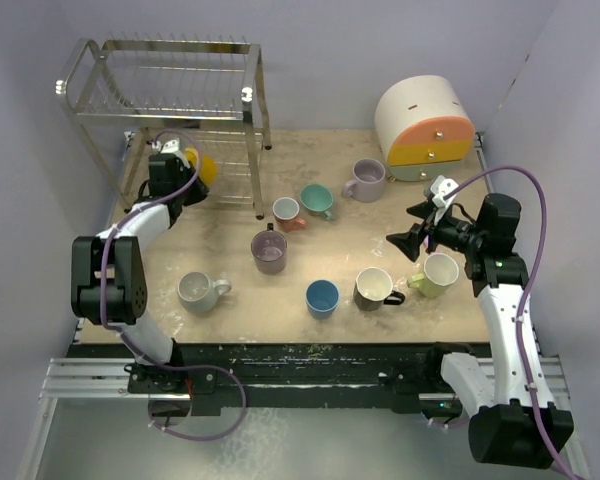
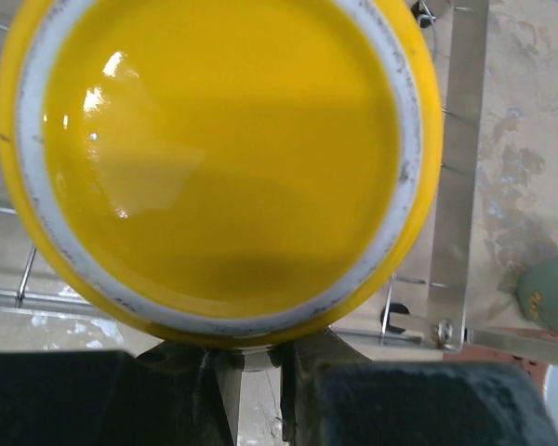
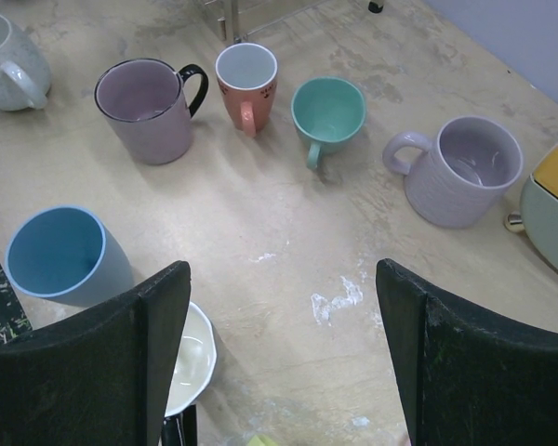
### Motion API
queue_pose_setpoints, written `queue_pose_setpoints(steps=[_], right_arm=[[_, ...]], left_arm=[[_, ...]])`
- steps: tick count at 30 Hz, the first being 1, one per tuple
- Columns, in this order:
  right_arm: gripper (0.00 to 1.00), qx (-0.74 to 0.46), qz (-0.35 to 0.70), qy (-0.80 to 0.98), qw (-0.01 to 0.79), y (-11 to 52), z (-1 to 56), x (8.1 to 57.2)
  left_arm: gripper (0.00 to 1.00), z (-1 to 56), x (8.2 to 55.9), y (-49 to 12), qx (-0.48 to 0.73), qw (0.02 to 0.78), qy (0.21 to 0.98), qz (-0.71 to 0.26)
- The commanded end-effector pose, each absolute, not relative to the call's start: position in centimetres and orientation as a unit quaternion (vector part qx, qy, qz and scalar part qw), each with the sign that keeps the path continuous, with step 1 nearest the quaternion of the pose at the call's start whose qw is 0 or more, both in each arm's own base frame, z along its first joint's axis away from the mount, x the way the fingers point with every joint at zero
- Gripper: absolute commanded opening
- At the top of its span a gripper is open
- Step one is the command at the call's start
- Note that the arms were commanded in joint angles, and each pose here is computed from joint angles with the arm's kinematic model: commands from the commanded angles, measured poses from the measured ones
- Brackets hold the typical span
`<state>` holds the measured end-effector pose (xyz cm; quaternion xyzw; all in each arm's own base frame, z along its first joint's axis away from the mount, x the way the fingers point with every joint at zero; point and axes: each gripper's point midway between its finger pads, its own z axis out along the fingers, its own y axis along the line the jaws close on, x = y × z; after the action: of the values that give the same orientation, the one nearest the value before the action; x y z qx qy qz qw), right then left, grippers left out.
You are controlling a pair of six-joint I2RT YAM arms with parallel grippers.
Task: Load the cups into the dish rack
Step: Turn the cup upside down in the dish rack.
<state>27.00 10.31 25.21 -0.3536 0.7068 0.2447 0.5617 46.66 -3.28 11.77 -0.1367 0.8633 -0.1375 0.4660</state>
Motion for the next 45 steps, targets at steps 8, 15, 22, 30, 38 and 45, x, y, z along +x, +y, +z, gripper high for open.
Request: queue_pose_setpoints(steps=[8,15,22,30,38,45], right_arm=[[0.82,-0.359,0.228,0.704,0.569,9.9,25.1,27.6],[0.82,-0.362,0.230,0.700,0.571,10.0,25.2,27.4],[0.82,-0.366,0.229,0.696,0.574,10.1,25.5,27.2],[0.82,-0.365,0.232,0.698,0.571,10.1,25.2,27.2],[0.82,-0.364,0.233,0.700,0.569,10.1,25.0,27.3],[0.81,-0.363,0.234,0.701,0.567,10.1,24.8,27.3]], left_arm=[[0.00,15.5,52.9,0.2,-0.099,0.534,0.834,-0.097],[0.00,14.3,55.1,2.4,-0.087,0.509,0.853,-0.077],[0.00,13.9,57.4,5.0,-0.086,0.484,0.869,-0.045],[0.00,13.8,59.4,8.4,-0.104,0.461,0.881,0.003],[0.00,13.7,60.1,11.2,-0.139,0.457,0.878,0.034],[0.00,14.3,61.1,12.3,-0.138,0.473,0.869,0.054]])
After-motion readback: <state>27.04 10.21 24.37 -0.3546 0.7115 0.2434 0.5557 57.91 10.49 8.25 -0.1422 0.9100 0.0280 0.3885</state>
